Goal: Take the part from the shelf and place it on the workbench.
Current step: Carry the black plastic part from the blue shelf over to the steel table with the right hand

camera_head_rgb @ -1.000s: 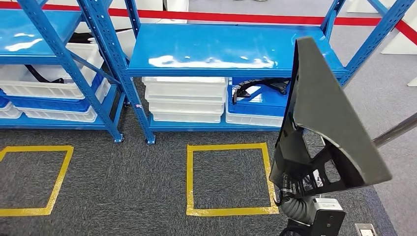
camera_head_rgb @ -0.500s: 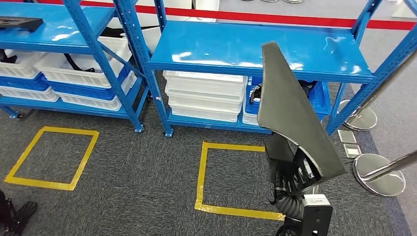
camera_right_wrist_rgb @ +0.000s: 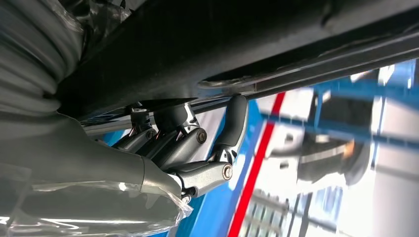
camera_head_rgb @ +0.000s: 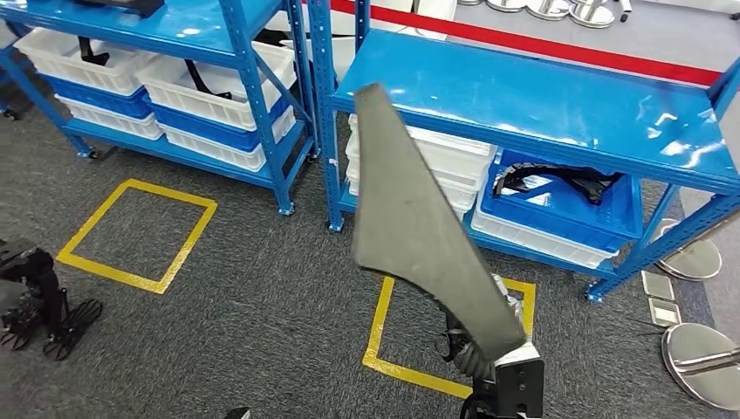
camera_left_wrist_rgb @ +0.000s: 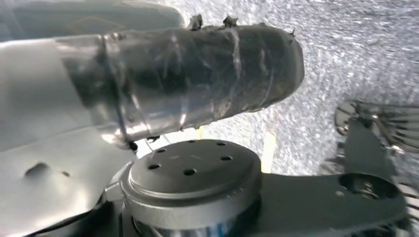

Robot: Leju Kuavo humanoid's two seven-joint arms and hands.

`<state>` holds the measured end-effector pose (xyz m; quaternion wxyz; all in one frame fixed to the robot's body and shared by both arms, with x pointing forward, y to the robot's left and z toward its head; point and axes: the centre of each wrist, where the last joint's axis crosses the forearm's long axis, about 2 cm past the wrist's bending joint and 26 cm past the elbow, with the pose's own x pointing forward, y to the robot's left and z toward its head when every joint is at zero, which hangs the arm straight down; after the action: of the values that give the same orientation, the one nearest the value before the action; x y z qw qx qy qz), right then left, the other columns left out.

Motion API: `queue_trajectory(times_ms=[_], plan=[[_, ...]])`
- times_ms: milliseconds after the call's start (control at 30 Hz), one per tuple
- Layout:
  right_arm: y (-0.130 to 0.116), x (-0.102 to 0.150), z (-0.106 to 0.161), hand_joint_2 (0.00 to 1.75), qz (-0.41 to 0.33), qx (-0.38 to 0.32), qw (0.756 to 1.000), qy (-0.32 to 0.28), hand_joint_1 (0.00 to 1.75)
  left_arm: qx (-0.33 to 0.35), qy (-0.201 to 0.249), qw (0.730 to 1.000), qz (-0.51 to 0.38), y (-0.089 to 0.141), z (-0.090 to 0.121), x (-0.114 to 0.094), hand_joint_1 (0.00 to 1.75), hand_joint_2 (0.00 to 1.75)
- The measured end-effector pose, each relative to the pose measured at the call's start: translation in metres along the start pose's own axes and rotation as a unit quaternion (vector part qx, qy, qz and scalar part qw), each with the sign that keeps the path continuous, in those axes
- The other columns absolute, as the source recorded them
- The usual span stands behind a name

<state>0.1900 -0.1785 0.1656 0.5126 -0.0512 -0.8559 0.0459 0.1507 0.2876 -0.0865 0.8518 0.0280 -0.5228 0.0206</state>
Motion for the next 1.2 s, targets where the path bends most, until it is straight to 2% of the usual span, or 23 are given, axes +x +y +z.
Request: queue_trajectory(times_ms=[567, 1200], plan=[[0.026, 0.001, 0.002, 1.75, -0.007, 0.073, 0.997, -0.012, 1.75, -0.007, -0.001, 1.000, -0.010, -0.001, -0.006, 0.007, 0.00, 0.00], [0.032, -0.001, 0.001, 1.75, -0.004, 0.098, 0.995, -0.022, 1.75, -0.010, -0.007, 1.000, -0.024, 0.000, -0.012, 0.013, 0.00, 0.00]])
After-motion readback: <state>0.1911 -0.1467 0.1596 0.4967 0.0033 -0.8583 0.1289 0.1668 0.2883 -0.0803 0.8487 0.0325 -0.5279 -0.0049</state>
